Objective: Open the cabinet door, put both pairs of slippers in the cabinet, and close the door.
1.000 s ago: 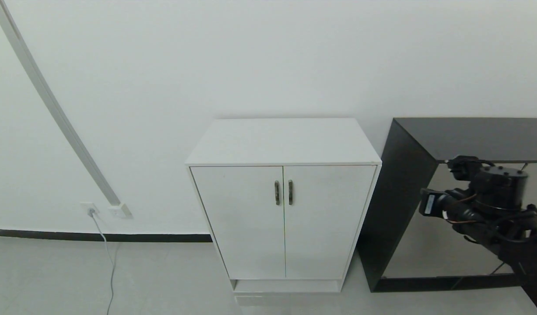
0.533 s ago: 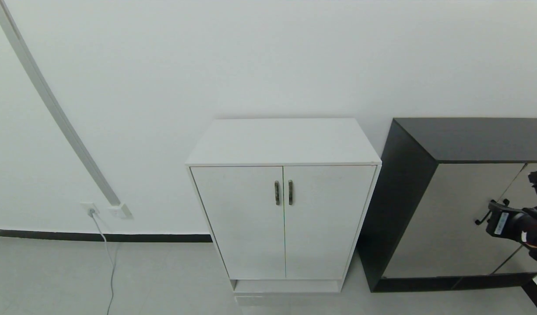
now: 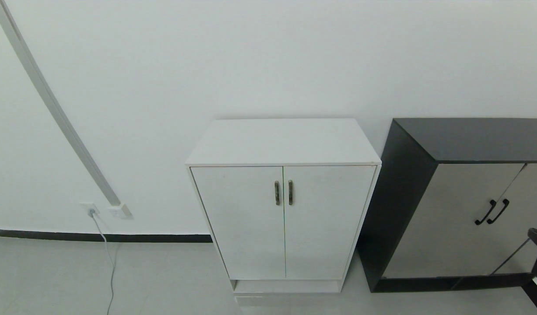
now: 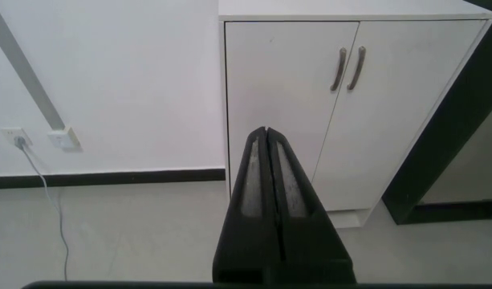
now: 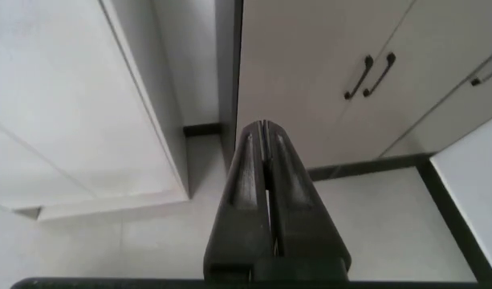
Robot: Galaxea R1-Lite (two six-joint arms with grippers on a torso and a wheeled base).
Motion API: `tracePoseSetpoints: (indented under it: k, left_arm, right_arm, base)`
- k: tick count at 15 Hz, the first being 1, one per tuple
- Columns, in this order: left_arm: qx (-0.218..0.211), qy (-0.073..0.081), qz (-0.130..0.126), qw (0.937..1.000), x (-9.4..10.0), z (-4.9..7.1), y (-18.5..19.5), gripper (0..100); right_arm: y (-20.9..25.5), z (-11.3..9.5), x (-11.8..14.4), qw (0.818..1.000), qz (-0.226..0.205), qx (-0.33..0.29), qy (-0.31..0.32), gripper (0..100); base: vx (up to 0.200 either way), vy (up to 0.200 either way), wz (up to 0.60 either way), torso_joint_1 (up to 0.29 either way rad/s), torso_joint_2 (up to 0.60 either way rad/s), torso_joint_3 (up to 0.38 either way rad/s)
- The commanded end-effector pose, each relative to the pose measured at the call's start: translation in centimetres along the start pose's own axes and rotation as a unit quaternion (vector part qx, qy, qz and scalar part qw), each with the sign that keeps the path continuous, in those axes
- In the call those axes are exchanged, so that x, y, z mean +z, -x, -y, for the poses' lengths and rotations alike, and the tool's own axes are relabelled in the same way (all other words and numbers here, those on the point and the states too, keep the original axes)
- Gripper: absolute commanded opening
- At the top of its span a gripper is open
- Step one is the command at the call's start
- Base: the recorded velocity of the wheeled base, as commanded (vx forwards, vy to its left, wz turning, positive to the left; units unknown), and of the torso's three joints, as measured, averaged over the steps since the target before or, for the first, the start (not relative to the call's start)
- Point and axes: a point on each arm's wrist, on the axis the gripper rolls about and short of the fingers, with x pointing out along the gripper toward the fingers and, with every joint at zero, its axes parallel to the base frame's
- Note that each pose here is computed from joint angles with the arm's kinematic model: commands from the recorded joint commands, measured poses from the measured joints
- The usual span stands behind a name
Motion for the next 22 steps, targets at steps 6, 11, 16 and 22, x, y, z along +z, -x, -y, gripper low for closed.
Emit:
tracePoseSetpoints:
  k: [6, 11, 16, 22]
  left_arm:
    - [0.0, 0.0, 0.0, 1.0, 0.0, 0.0, 0.0, 0]
    - [0.001, 0.001, 0.0, 1.0, 0.0, 0.0, 0.0, 0]
    - [0.001, 0.001, 0.0, 1.0, 0.0, 0.0, 0.0, 0]
    - [0.001, 0.002, 0.0, 1.0, 0.0, 0.0, 0.0, 0]
  right_arm:
    - [9.1, 1.0, -1.6, 0.999, 0.008, 0.039, 0.001, 0]
    - [11.2, 1.1, -4.1, 0.998, -0.026, 0.062, 0.003, 0]
    - [11.7, 1.0, -7.6, 0.995, -0.056, 0.083, 0.006, 0]
    - [12.3, 1.0, -8.5, 0.993, -0.057, 0.101, 0.001, 0]
  base:
    - [0.0, 0.0, 0.0, 0.0, 0.0, 0.0]
    - [0.0, 0.0, 0.0, 0.0, 0.0, 0.0]
    - [0.0, 0.0, 0.0, 0.0, 0.0, 0.0]
    - [0.0, 0.0, 0.0, 0.0, 0.0, 0.0]
